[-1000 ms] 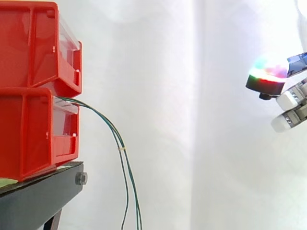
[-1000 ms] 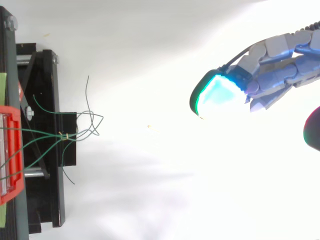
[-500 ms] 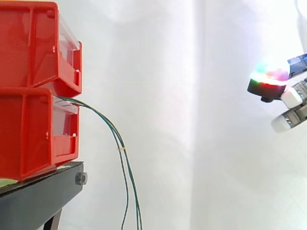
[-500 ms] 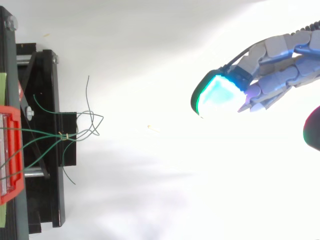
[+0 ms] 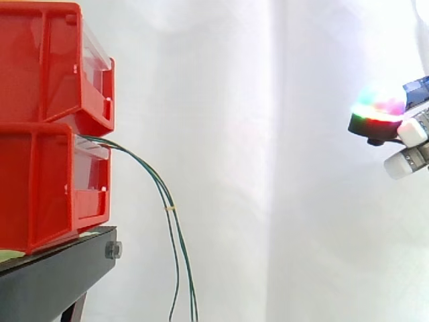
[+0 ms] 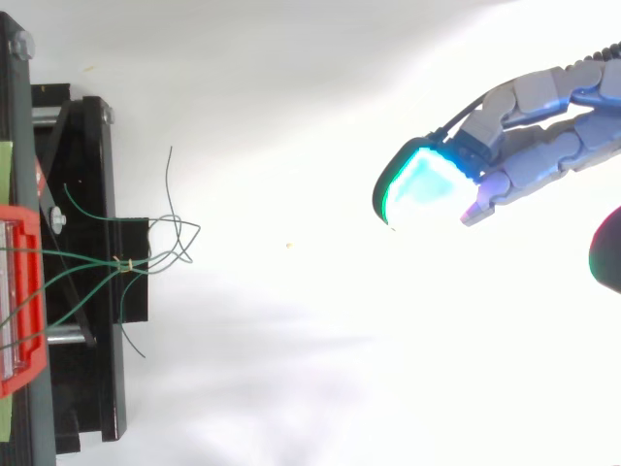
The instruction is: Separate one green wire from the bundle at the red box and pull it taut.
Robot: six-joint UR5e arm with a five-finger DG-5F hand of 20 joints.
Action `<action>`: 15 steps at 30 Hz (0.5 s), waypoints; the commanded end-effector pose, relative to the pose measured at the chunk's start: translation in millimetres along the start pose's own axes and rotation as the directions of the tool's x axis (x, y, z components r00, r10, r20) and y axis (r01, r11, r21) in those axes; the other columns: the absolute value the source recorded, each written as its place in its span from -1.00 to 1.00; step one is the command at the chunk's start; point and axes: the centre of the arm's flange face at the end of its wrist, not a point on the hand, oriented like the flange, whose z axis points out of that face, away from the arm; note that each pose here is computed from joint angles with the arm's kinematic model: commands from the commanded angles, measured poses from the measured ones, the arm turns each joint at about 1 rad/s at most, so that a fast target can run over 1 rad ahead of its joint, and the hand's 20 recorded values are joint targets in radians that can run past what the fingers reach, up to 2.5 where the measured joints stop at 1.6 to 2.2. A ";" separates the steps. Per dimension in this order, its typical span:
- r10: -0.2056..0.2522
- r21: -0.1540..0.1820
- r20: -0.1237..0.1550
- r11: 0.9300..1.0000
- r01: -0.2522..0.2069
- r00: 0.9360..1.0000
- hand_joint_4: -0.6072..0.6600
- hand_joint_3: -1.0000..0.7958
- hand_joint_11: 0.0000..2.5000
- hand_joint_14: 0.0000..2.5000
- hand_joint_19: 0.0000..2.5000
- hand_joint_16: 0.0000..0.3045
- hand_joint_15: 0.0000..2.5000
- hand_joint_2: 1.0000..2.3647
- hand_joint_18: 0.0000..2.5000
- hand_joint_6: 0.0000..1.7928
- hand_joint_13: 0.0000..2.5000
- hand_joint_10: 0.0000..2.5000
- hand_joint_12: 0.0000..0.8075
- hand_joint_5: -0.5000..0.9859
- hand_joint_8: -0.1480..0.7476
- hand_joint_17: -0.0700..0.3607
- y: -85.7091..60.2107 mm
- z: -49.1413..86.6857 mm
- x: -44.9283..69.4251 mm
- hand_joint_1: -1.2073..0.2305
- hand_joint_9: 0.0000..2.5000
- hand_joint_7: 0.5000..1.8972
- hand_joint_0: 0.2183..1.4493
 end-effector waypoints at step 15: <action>-0.011 -0.044 -0.012 0.999 0.011 1.000 0.34 -0.40 -0.94 -1.00 -1.00 -0.82 -0.96 -1.00 -0.55 -0.44 -0.66 -1.00 -0.38 -0.63 0.00 -0.38 30.8 5.8 0.2 -0.08 -0.53 -0.74 -0.46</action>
